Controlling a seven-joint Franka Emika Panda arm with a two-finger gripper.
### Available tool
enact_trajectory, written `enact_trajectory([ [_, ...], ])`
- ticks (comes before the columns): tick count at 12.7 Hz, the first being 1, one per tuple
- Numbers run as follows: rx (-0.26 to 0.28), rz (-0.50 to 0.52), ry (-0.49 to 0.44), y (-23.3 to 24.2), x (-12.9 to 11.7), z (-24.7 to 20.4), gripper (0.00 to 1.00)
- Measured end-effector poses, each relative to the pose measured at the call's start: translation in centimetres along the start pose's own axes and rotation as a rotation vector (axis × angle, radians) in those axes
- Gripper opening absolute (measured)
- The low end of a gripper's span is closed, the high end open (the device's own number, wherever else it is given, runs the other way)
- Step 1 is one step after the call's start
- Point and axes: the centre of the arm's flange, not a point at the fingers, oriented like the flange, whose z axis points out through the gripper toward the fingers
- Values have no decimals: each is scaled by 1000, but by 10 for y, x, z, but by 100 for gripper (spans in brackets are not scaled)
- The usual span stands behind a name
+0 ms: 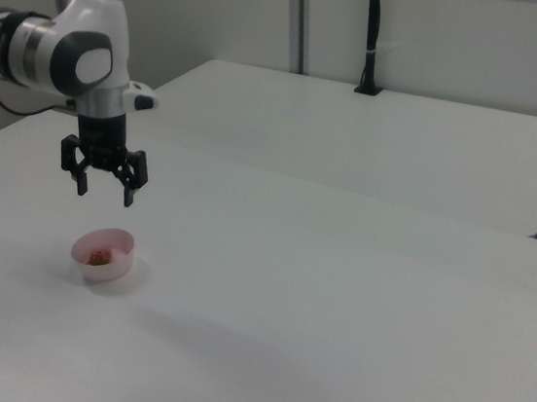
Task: Pick up strawberry from bowl
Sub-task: 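Move the open gripper over the pink bowl and lower it, then lower into the bowl and close the gripper on the red strawberry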
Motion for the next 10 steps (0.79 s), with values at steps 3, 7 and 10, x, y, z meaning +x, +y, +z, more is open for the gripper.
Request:
enact_trajectory([
  [3, 6, 107, -19, -36, 12, 42, 96],
  [7, 15, 189, -34, -37, 19, 83, 95],
  [10, 19, 204, -57, -35, 21, 99, 92],
])
